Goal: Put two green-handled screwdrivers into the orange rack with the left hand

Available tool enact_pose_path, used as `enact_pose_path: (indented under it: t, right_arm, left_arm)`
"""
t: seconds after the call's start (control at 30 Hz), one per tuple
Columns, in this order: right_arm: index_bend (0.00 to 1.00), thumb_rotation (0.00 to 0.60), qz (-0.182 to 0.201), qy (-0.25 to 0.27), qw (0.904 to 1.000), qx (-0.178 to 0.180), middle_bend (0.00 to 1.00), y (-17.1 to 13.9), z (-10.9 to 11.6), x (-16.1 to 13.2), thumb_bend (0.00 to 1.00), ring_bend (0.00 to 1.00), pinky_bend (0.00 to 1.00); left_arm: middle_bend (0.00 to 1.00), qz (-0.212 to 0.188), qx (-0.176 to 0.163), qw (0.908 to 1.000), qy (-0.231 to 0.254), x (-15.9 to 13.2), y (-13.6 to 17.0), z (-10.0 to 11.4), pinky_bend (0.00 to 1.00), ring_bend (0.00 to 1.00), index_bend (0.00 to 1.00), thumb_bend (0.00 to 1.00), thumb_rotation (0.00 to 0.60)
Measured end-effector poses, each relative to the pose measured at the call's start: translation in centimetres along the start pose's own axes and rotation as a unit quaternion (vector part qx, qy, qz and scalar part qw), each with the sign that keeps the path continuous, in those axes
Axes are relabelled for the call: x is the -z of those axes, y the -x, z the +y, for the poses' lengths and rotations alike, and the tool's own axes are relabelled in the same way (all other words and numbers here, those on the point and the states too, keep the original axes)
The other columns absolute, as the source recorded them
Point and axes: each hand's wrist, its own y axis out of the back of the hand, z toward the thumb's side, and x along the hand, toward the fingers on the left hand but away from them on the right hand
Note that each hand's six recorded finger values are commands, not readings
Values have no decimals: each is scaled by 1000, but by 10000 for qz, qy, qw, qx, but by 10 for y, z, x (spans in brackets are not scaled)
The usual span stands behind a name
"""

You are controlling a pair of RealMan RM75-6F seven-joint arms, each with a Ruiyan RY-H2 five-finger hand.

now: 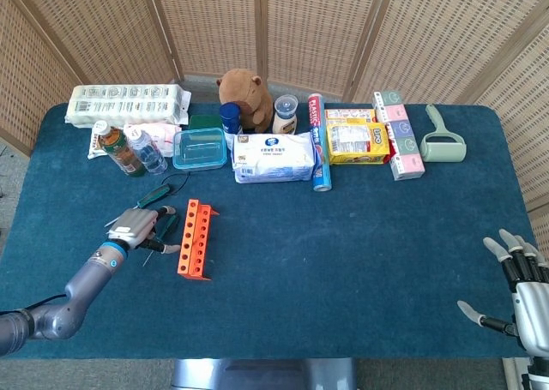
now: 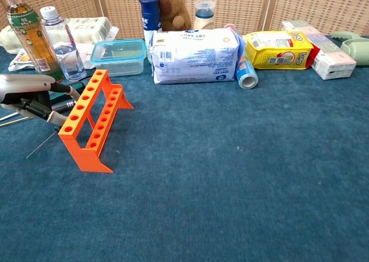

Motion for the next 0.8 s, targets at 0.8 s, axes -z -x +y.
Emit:
enact_pose_path:
  t: [0.8]
  right_arm:
    - [137,500,13,50,10000,25,54,-2,1,-2,0,0,0]
  left_arm:
    - [943,-246,112,9995,180,8,31,1,953,896,161,113,163]
